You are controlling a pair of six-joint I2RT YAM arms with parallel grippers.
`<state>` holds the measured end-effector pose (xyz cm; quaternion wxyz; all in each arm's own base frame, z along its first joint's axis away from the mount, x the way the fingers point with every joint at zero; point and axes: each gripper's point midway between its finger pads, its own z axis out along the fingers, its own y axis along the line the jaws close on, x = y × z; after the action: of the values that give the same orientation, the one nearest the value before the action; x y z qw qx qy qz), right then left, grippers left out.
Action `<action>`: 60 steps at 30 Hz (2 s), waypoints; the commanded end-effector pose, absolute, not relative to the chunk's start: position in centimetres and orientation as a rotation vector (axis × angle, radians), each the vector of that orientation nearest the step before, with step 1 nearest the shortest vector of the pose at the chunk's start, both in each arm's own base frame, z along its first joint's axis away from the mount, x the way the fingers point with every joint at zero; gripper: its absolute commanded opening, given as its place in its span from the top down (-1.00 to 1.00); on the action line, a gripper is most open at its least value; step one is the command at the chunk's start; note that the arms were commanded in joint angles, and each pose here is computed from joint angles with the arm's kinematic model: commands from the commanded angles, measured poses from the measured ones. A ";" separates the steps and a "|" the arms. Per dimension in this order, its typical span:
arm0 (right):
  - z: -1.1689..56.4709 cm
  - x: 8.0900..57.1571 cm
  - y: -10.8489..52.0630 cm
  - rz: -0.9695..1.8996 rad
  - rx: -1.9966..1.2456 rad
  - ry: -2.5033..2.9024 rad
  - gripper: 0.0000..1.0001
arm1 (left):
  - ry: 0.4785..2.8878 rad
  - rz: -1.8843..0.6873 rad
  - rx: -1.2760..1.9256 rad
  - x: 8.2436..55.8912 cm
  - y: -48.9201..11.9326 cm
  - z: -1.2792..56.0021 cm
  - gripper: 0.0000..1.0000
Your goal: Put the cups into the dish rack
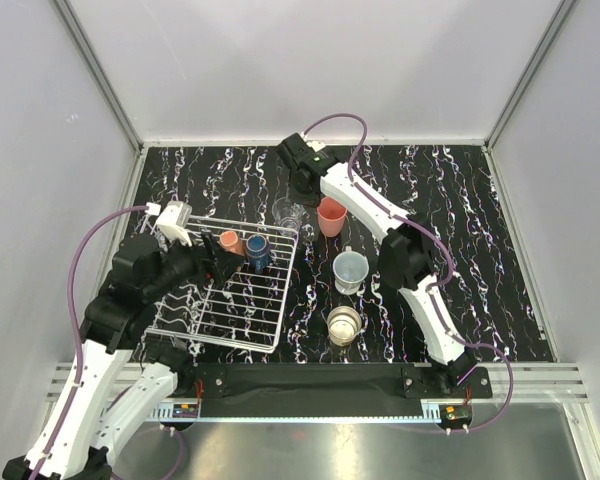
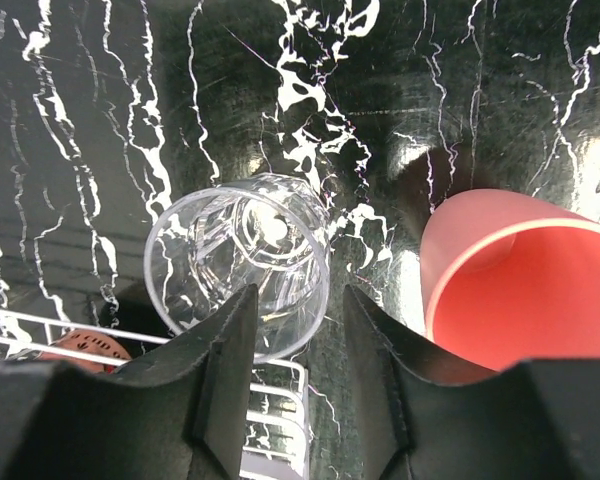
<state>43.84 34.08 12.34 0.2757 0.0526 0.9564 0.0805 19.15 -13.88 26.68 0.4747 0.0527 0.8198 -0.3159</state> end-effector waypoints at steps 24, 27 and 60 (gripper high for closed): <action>9.8 45.5 36.1 0.226 0.155 2.530 0.91 | 1.911 -0.850 0.214 19.5 -15.4 31.7 -0.64; 10.0 45.6 36.1 0.223 0.138 2.521 1.00 | 1.927 -0.879 0.201 19.7 -15.8 31.6 -0.64; 43.3 27.7 24.3 0.825 -0.294 1.450 1.00 | 1.615 -1.895 -0.072 19.1 -25.7 42.8 -0.93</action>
<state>29.27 23.86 38.43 0.6001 -0.0939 0.7290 0.3157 21.39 -23.81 38.04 0.3658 -0.0446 0.6870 -0.6263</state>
